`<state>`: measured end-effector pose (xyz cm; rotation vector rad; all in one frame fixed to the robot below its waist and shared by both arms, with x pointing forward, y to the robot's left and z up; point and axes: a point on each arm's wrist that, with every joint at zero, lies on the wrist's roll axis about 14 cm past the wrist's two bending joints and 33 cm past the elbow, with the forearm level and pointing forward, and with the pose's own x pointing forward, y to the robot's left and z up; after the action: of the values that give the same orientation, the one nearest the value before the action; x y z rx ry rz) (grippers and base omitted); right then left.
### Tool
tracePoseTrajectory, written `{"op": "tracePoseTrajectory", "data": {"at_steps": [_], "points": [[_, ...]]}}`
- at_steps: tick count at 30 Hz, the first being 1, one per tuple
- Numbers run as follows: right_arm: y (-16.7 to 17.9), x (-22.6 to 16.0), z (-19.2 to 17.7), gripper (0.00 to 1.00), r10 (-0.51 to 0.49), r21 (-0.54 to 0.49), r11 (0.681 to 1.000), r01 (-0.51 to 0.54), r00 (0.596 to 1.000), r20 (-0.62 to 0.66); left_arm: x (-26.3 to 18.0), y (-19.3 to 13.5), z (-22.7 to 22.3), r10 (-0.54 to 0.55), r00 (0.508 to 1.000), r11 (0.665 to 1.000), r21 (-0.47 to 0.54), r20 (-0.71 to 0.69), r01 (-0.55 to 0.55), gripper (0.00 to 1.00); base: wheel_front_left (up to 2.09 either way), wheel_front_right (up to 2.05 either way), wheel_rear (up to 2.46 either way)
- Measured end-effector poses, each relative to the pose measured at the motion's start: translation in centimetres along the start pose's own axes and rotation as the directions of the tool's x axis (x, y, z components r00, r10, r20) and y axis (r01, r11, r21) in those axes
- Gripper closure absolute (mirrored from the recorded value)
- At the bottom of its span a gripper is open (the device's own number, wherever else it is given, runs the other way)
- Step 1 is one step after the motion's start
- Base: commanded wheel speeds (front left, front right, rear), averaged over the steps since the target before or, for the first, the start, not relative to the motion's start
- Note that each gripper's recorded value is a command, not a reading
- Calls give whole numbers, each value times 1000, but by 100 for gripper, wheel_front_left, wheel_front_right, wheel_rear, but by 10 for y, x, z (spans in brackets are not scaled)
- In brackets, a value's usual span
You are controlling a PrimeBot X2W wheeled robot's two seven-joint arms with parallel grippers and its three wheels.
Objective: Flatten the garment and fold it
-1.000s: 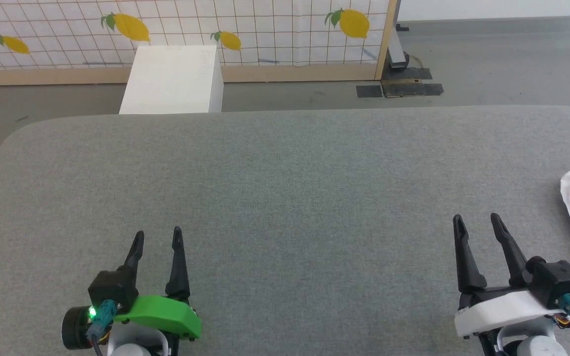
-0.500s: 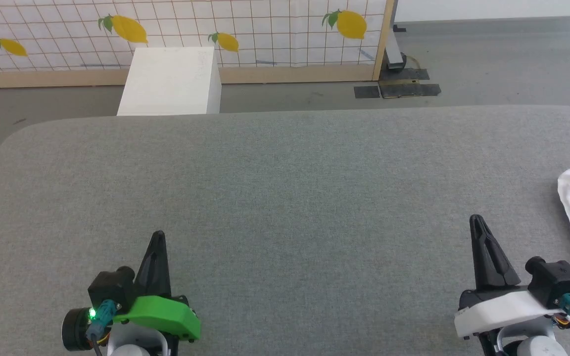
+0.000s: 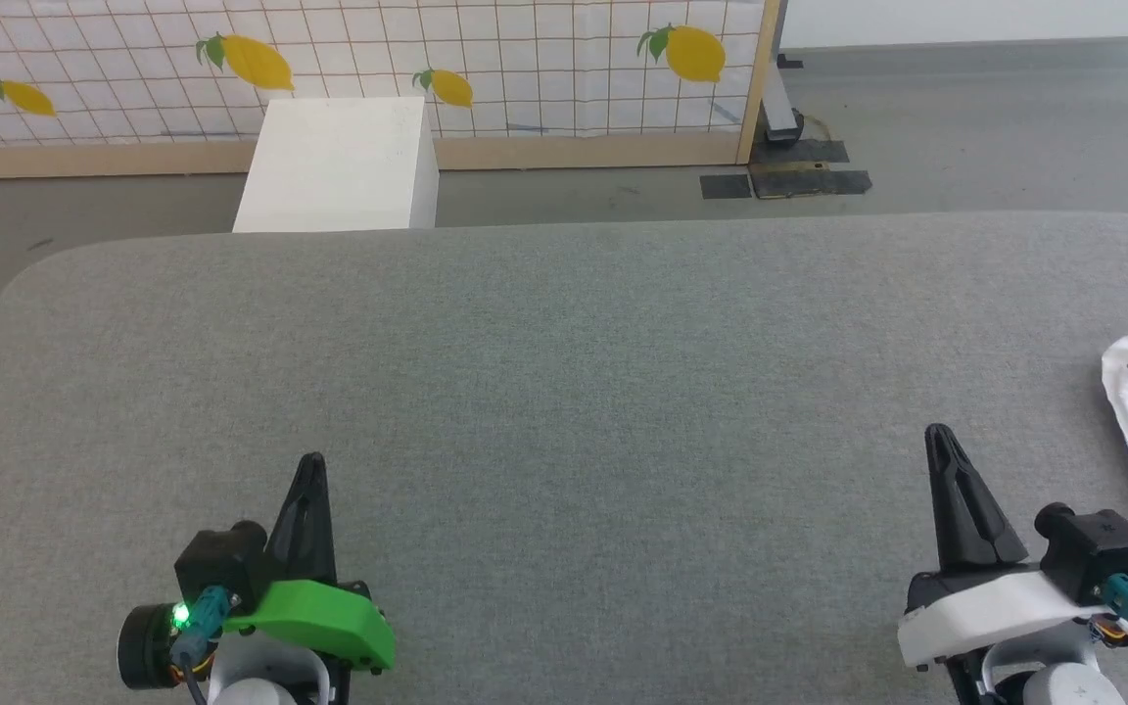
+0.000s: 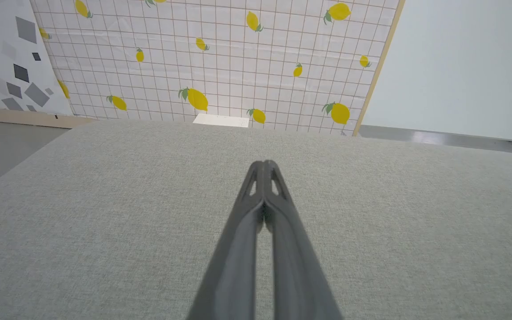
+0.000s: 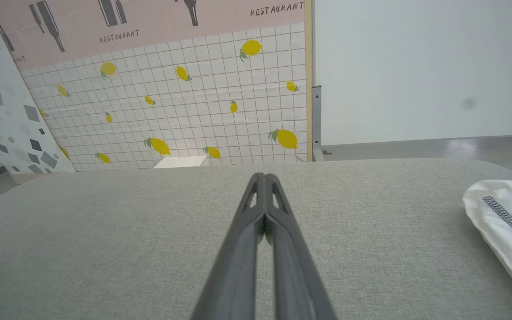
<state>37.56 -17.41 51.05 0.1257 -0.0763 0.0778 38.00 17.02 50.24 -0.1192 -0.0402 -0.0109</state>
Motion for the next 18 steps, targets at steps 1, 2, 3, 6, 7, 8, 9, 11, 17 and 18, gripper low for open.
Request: {"op": "tracePoseTrajectory", "data": {"at_steps": [1,2,3,6,7,8,9,11,17,18], "points": [[0,0,0,100,1,-1,1000,-1,1000,-3,0,0,0,0,1000,1000,0,-1,0,100,0,0,0],[0,0,0,100,1,-3,1000,-1,1000,-2,0,0,1,-2,1000,1000,0,0,2,100,0,0,0],[1,0,0,100,3,-7,1000,-3,1000,-2,0,0,1,-3,1000,1000,3,2,3,100,0,0,0],[1,0,1,100,4,-10,1000,-4,1000,-6,0,0,2,-2,1000,1000,5,0,2,100,0,0,0],[1,0,1,100,5,-11,1000,-5,1000,-5,0,0,3,-1,1000,1000,6,1,1,100,0,0,0],[1,0,1,100,6,-14,1000,-6,1000,-7,1,0,3,-1,1000,1000,8,0,1,100,0,0,0],[2,0,1,100,7,-16,1000,-7,1000,-8,1,0,3,-1,1000,1000,11,1,1,100,0,0,0],[2,0,2,100,8,-18,1000,-8,1000,-9,1,0,4,0,1000,1000,13,-1,0,100,0,0,0],[3,1,3,100,13,-28,1000,-14,1000,-16,1,0,7,1,1000,1000,19,1,-1,100,0,0,0],[4,1,3,100,14,-29,999,-14,1000,-16,1,0,7,1,1000,1000,20,2,-1,100,0,0,0]]}}
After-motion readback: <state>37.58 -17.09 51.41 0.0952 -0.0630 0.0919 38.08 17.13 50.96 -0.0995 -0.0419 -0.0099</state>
